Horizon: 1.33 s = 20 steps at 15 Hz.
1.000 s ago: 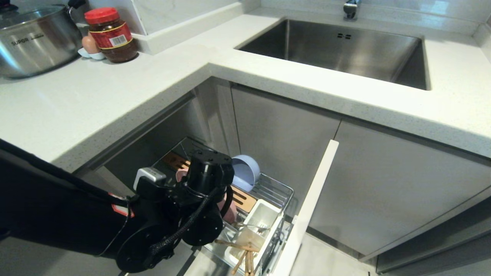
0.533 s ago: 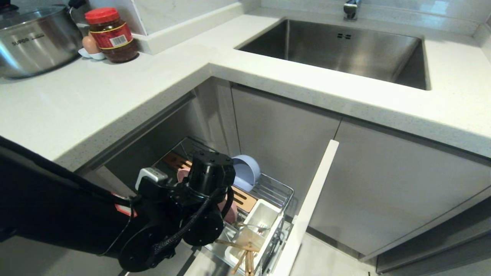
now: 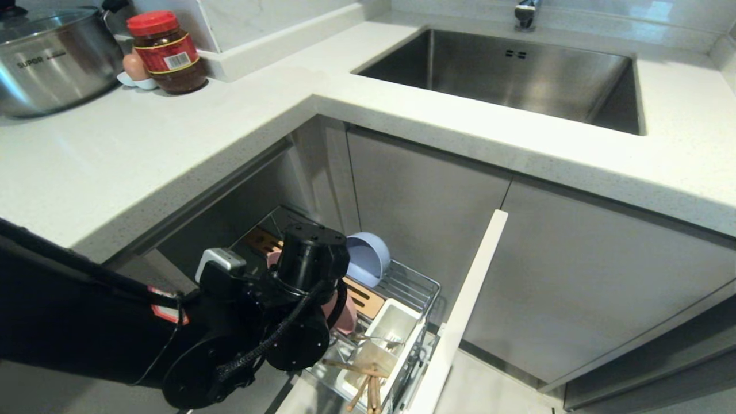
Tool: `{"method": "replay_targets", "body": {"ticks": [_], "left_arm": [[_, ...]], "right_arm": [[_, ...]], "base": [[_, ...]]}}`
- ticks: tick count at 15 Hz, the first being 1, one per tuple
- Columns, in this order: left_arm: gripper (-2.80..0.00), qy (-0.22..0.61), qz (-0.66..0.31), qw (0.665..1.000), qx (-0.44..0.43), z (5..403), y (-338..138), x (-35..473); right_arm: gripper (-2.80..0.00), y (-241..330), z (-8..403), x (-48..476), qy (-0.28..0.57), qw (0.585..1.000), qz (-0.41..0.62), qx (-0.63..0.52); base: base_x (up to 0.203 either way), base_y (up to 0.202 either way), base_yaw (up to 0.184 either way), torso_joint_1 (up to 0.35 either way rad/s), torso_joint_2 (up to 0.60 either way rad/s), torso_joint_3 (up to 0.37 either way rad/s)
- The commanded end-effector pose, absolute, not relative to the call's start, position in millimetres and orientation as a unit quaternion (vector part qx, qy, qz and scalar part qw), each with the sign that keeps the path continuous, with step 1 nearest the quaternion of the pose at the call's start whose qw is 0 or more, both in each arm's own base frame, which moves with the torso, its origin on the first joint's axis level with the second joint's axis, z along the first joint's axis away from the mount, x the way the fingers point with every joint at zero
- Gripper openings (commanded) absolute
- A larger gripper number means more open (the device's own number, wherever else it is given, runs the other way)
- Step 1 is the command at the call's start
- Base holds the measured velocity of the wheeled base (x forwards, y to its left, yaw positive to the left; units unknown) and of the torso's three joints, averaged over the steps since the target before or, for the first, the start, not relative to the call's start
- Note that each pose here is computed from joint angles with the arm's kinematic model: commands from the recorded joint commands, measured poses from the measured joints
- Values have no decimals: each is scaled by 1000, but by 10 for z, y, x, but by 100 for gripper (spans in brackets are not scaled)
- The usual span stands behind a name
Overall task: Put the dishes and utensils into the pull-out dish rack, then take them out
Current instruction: Pick up the bowl and place it in the cupboard, then take the plate out of the cupboard
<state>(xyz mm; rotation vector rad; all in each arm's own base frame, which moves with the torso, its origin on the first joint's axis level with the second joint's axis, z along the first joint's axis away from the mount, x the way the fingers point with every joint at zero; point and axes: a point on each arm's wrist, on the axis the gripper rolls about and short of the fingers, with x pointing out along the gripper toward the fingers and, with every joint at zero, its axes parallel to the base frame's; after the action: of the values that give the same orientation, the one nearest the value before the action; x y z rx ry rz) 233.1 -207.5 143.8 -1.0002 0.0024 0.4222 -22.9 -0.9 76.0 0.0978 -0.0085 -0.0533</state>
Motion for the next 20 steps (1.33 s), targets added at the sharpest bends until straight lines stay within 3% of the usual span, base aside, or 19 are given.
{"method": "replay_targets", "body": {"ticks": [1,5,6,11,15,20], "left_arm": [[0,-2,192,852,-487,1638,-2039,2220],[0,10,174,858,-484,2003,-1917,1926],[-280,5,172,855,-489,2098,-1859,1859],[-280,-2,157,857,-491,2556,-1588,1463],[-280,-19,143,879,-454,2969,-1291,1245],[-280,-73,148,902,-398,3508,-623,981]], "right_arm": [[-280,-9,760,-231,-6,998,-27,49],[-280,-9,760,-231,-6,998,-27,49],[-280,-9,760,-231,-6,998,-27,49],[-280,-9,760,-231,-6,998,-27,49],[-280,-9,760,-231,-6,998,-27,49],[-280,-9,760,-231,-6,998,-27,49]], "base": [[0,0,0,0,0,0],[0,0,0,0,0,0],[0,0,0,0,0,0],[0,0,0,0,0,0],[0,0,0,0,0,0],[0,0,0,0,0,0]]}}
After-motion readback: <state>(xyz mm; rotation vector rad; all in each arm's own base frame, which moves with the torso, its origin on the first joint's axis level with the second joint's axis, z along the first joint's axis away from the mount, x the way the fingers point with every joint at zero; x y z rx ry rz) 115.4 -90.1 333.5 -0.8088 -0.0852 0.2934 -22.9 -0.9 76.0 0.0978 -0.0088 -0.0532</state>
